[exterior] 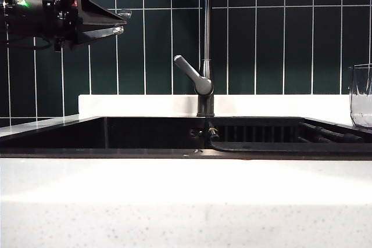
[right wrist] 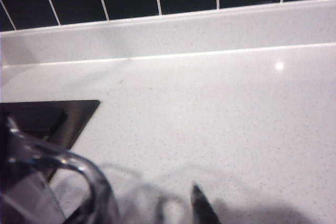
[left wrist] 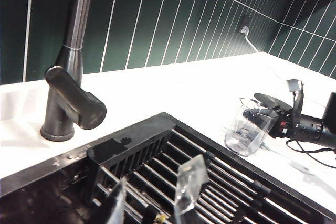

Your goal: Pick up the mug next to the sink, go to the faucet to get some water, pour the water into the sink, and finally put the mug back to its place.

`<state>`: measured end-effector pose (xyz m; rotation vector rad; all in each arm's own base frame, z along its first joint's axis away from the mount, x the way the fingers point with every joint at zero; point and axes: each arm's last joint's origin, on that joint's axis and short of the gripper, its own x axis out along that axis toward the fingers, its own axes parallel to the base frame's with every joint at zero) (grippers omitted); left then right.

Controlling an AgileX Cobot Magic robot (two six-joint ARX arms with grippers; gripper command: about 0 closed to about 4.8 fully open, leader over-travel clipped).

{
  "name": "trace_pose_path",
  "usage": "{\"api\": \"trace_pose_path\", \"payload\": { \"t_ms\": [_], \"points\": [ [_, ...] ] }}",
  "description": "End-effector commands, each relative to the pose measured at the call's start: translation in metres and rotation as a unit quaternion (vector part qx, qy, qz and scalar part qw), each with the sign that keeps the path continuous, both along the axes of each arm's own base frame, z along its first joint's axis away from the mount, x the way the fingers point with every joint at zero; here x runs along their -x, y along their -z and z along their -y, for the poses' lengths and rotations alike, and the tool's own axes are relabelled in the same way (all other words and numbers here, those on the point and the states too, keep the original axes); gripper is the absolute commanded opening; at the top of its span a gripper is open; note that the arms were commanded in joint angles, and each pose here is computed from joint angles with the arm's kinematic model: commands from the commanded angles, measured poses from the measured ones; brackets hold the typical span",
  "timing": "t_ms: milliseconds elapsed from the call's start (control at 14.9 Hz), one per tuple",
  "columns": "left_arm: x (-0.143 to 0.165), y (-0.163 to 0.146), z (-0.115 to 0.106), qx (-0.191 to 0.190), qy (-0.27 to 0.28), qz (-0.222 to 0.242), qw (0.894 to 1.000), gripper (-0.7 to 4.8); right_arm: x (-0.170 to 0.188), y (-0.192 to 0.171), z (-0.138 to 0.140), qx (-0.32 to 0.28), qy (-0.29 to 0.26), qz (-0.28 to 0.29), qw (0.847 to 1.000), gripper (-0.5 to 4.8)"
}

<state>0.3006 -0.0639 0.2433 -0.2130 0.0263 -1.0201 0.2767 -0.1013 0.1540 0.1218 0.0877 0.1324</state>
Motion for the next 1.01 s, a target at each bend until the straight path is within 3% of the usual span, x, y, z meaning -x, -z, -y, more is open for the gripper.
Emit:
{"api": "trace_pose_path", "payload": {
  "t_ms": [67,268,402,469,536,670,804,1006],
  "points": [
    [0.000,-0.002,0.000,-0.006,0.003,0.013,1.000,1.25,-0.006,0.001,0.003,0.005,-0.004,0.005,1.000,2.11],
    [-0.001,0.000,0.000,-0.008,0.003,0.012,1.000,1.25,-0.012,0.000,0.005,0.007,-0.006,0.009,1.000,2.06],
    [-0.002,0.004,0.001,-0.009,0.003,0.005,1.000,1.25,-0.012,0.000,0.004,0.006,-0.013,0.007,1.000,1.39],
    [-0.003,0.006,0.001,-0.010,0.003,0.003,1.000,1.25,-0.012,0.000,0.004,0.005,-0.024,0.008,1.000,0.70],
    [-0.004,0.007,0.001,-0.010,0.003,0.000,1.000,1.25,-0.012,0.001,0.004,0.005,-0.024,0.007,1.000,0.47],
    [-0.004,0.007,0.001,-0.013,0.000,0.004,1.000,1.25,-0.011,0.002,0.003,0.000,-0.024,-0.001,1.000,0.39],
    [-0.004,0.007,0.001,-0.015,-0.001,0.007,1.000,1.25,-0.011,0.003,0.003,-0.002,-0.024,-0.004,1.000,-0.07],
    [-0.007,0.008,0.001,-0.019,-0.004,0.012,1.000,1.25,-0.011,0.002,0.002,-0.027,-0.039,-0.005,0.999,-0.07]
  ]
}}
